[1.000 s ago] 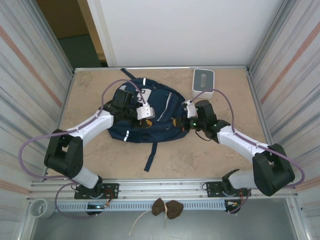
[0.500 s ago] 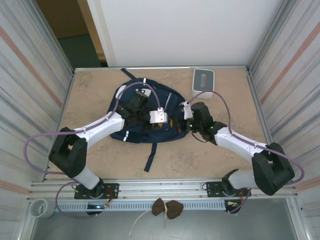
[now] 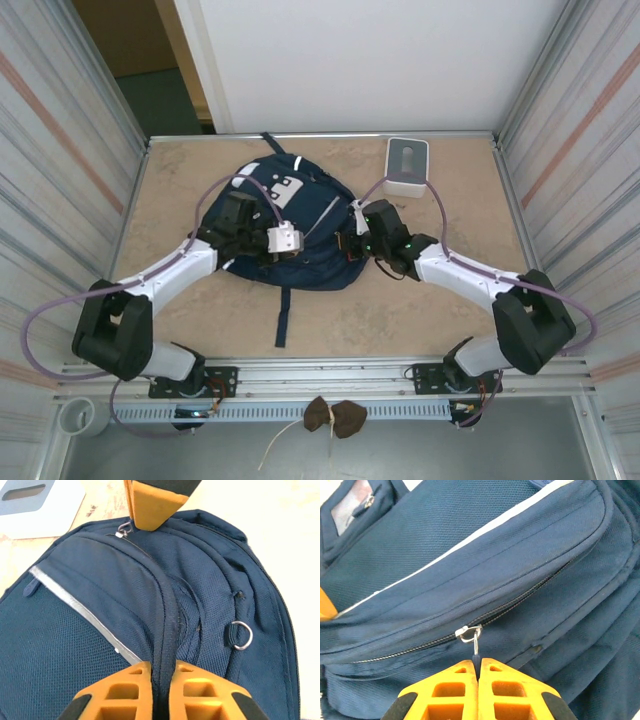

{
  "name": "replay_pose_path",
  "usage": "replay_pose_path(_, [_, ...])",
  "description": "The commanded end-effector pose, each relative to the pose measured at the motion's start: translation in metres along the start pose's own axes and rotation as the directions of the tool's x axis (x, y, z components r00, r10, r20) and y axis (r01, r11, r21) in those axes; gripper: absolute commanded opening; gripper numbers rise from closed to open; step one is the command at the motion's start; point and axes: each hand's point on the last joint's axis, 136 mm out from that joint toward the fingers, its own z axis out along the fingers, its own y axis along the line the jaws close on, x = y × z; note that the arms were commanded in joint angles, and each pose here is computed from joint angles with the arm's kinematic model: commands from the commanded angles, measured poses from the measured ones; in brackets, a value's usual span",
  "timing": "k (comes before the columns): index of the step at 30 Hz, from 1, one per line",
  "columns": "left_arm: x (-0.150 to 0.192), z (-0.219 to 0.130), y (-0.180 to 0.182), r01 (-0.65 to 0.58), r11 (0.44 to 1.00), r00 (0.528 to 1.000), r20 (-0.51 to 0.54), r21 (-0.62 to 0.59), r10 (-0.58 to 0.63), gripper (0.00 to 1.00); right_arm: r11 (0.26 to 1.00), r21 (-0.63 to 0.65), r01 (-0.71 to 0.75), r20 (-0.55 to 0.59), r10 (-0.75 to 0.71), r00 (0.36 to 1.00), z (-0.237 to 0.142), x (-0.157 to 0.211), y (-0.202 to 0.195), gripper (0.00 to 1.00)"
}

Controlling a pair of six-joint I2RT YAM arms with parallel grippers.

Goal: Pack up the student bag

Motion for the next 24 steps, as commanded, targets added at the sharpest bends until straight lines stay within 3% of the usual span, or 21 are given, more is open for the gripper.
replay_pose_path(1, [0.010, -0.013, 0.005, 0.042, 0.998, 0.999, -0.024, -0.053, -0.044, 0.20, 0.989, 0.146, 0.018, 0.017, -0.020, 1.000, 0.001, -0.006, -0.026, 0.00])
replay_pose_path(4, [-0.006, -0.019, 0.008, 0.134, 0.989, 0.991, 0.020, -0.064, -0.133, 0.46, 0.995, 0.094, 0.024, 0.031, -0.027, 0.999, 0.001, -0.008, -0.012, 0.00])
replay_pose_path(9, [-0.042, -0.018, 0.010, 0.224, 0.966, 0.974, 0.068, -0.126, -0.217, 0.67, 1.000, 0.011, -0.017, 0.070, 0.016, 0.997, -0.006, -0.009, 0.002, 0.00])
replay_pose_path(19, [-0.057, 0.034, 0.003, 0.273, 0.955, 0.960, -0.034, -0.118, -0.279, 0.72, 0.997, -0.071, -0.043, 0.124, 0.052, 0.991, -0.021, -0.015, 0.020, 0.00])
replay_pose_path(22, [-0.055, 0.048, 0.005, 0.272, 0.957, 0.959, -0.049, -0.100, -0.278, 0.67, 0.996, -0.078, -0.040, 0.130, 0.049, 0.990, -0.023, -0.012, 0.023, 0.00])
replay_pose_path(24, [-0.051, 0.052, 0.008, 0.262, 0.958, 0.961, -0.066, -0.114, -0.270, 0.58, 0.996, -0.074, -0.040, 0.135, 0.050, 0.990, -0.025, -0.011, 0.021, 0.00])
